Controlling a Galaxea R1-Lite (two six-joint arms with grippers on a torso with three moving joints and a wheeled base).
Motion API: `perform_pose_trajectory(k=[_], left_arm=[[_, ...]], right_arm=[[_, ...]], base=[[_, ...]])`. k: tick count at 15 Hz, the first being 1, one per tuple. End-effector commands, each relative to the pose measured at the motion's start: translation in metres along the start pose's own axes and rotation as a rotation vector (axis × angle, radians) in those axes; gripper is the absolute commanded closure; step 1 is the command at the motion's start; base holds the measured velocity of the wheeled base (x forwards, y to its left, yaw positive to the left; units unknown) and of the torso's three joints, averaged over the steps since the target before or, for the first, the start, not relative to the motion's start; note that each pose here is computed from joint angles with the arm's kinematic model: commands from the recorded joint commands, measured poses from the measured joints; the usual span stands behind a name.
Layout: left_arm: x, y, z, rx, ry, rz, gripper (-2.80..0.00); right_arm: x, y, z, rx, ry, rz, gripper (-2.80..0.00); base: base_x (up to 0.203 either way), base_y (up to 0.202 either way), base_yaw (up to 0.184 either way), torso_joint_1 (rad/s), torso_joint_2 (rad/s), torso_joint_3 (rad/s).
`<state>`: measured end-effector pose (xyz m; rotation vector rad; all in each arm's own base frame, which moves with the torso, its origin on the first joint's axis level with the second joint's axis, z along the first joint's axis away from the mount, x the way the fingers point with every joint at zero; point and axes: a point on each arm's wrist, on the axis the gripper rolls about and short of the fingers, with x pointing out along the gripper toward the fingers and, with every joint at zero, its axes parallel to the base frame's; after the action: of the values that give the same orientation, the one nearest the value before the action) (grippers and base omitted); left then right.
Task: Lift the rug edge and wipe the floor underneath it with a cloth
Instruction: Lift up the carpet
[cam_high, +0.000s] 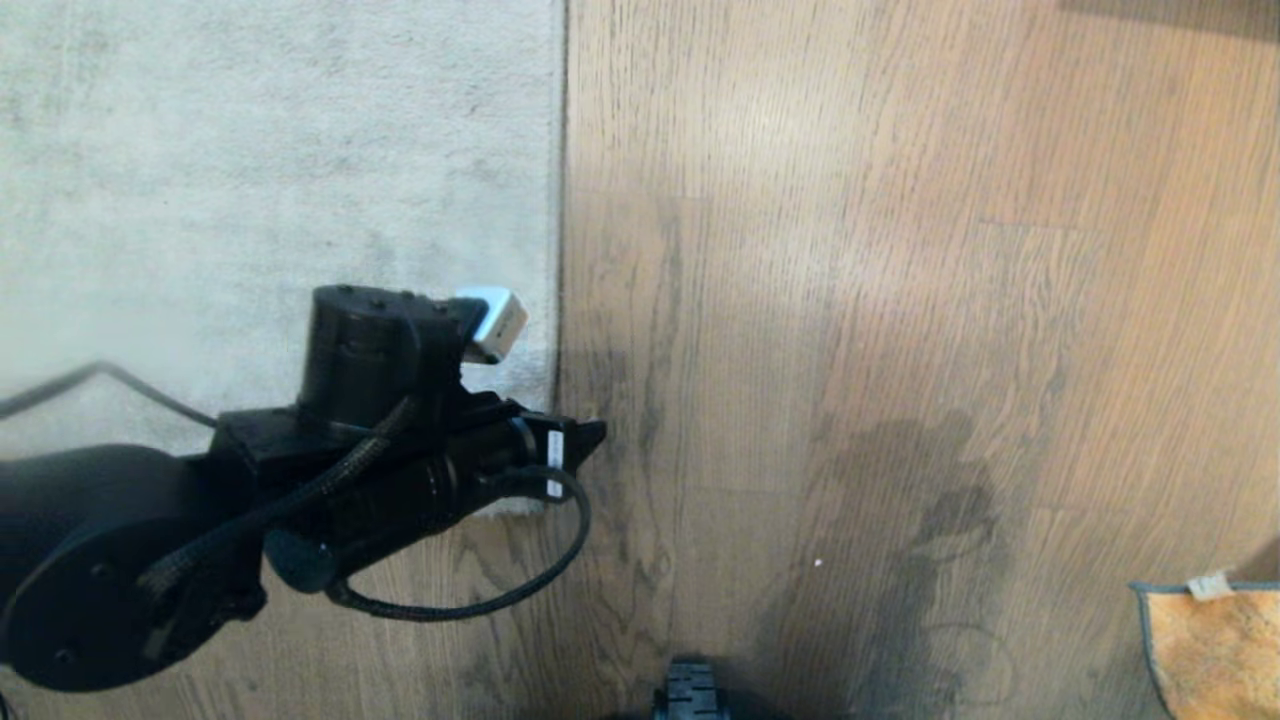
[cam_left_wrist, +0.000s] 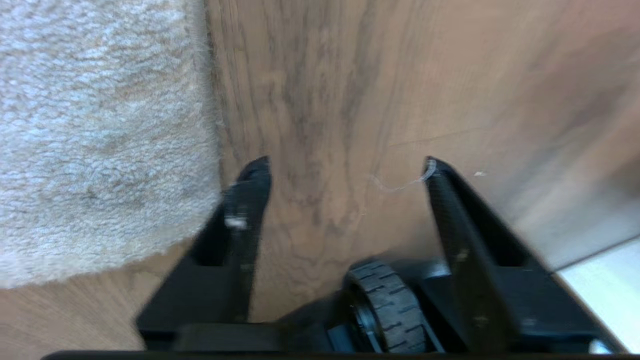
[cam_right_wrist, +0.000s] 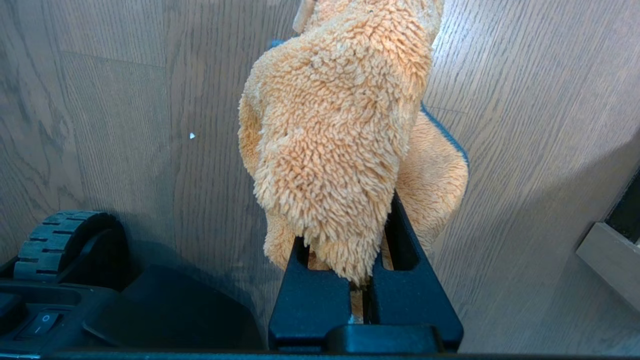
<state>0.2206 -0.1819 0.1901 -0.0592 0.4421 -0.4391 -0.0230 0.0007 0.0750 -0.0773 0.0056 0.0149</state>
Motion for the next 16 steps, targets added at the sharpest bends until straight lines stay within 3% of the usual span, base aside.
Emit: perform_pose_trajectory(k=[1, 12, 16], left_arm=[[0.013, -0.007, 0.001, 0.018, 0.023, 0.057, -2.80], [0.044, -0.017, 0.019, 0.199, 0.257, 0.323, -2.80], [0.051, -0.016, 0.023, 0.292, 0.281, 0.455, -2.80]], right_arm=[[0.000, 0.000, 0.000, -0.001, 0.001, 0.001, 0.00], [0.000, 0.000, 0.000, -0.001, 0.001, 0.001, 0.00], [0.000, 0.000, 0.000, -0.001, 0.001, 0.001, 0.00]], base=[[0.000, 0.000, 0.000, 0.000, 0.00, 0.000], [0.000, 0.000, 0.000, 0.000, 0.00, 0.000], [0.000, 0.000, 0.000, 0.000, 0.00, 0.000]])
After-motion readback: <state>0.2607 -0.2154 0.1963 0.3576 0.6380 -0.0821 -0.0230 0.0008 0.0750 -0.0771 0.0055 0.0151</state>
